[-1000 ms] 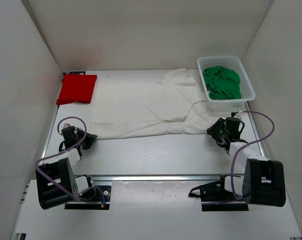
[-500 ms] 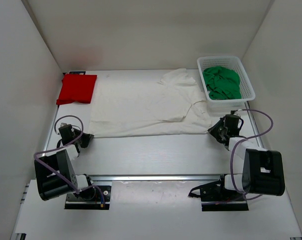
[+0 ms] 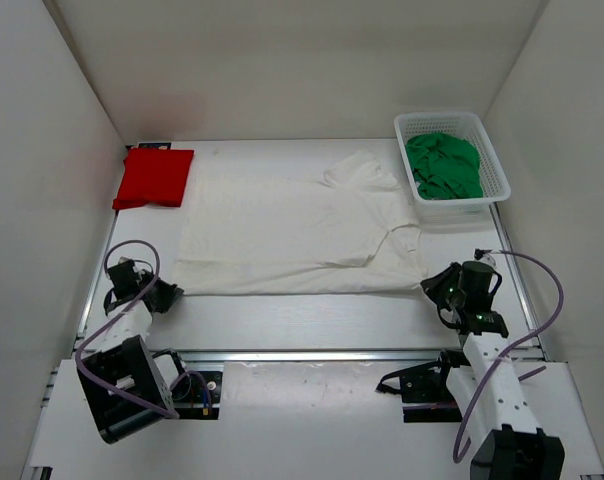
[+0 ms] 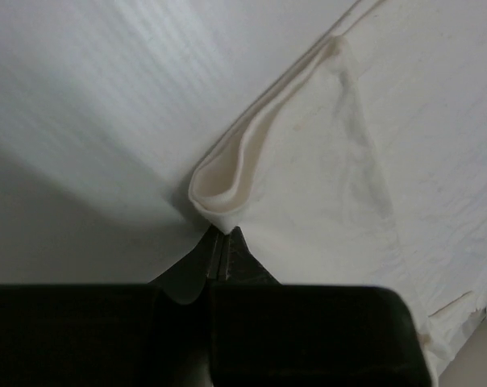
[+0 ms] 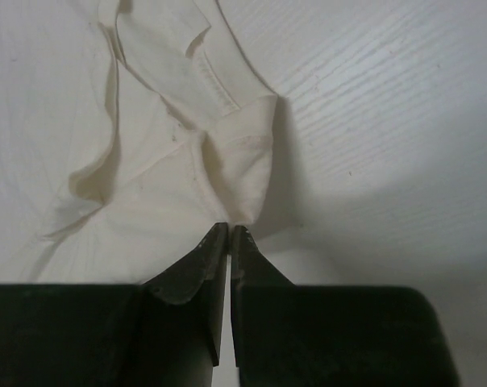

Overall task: Fold and stack the t-shirts
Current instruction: Fold the flattened tshirt in 1/3 of the way

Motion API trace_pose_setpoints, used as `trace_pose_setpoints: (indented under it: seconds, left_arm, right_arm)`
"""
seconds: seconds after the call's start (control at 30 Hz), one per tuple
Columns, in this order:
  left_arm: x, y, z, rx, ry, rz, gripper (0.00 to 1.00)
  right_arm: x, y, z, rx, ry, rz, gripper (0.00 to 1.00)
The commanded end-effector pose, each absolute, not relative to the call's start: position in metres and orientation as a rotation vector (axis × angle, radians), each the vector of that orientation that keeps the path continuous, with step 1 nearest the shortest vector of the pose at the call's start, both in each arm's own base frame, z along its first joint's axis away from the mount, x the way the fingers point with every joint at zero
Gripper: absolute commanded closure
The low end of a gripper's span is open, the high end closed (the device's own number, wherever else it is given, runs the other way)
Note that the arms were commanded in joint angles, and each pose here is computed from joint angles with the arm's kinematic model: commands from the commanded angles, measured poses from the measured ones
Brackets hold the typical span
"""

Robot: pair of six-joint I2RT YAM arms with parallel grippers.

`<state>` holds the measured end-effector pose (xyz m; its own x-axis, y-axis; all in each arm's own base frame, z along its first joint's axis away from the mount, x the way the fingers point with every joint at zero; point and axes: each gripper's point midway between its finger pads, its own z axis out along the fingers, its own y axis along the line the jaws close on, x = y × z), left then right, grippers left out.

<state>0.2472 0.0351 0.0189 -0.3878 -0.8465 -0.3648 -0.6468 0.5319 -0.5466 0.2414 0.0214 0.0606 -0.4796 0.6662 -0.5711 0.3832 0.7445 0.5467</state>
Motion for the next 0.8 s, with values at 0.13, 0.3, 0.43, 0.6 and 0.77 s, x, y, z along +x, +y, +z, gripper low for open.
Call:
trace_pose_setpoints:
  seconds: [0.13,0.3,0.43,0.6,0.77]
  left_arm:
    - [0.203,0.018,0.005,-1.246,2.325,-0.506,0.76]
    - [0.233,0.022,0.044,-1.087,2.228,-0.452,0.22]
    - [0.254,0.011,0.072,-0.946,2.136,-0.514,0.5]
    - [0.282,-0.063,0.098,-0.632,2.092,-0.691,0.68]
    - [0.298,-0.127,0.107,-0.45,2.129,-0.771,0.7]
  right_arm:
    - [0.218,0.028,0.066,0.819,2.163,0.419,0.87]
    - [0.234,0.029,0.105,0.66,2.124,0.403,0.47]
    - [0.251,0.055,0.127,0.454,2.114,0.481,0.72]
    - [0.275,0.126,0.112,0.178,2.225,0.567,1.0]
    - [0.299,0.15,0.096,0.132,2.228,0.64,1.0]
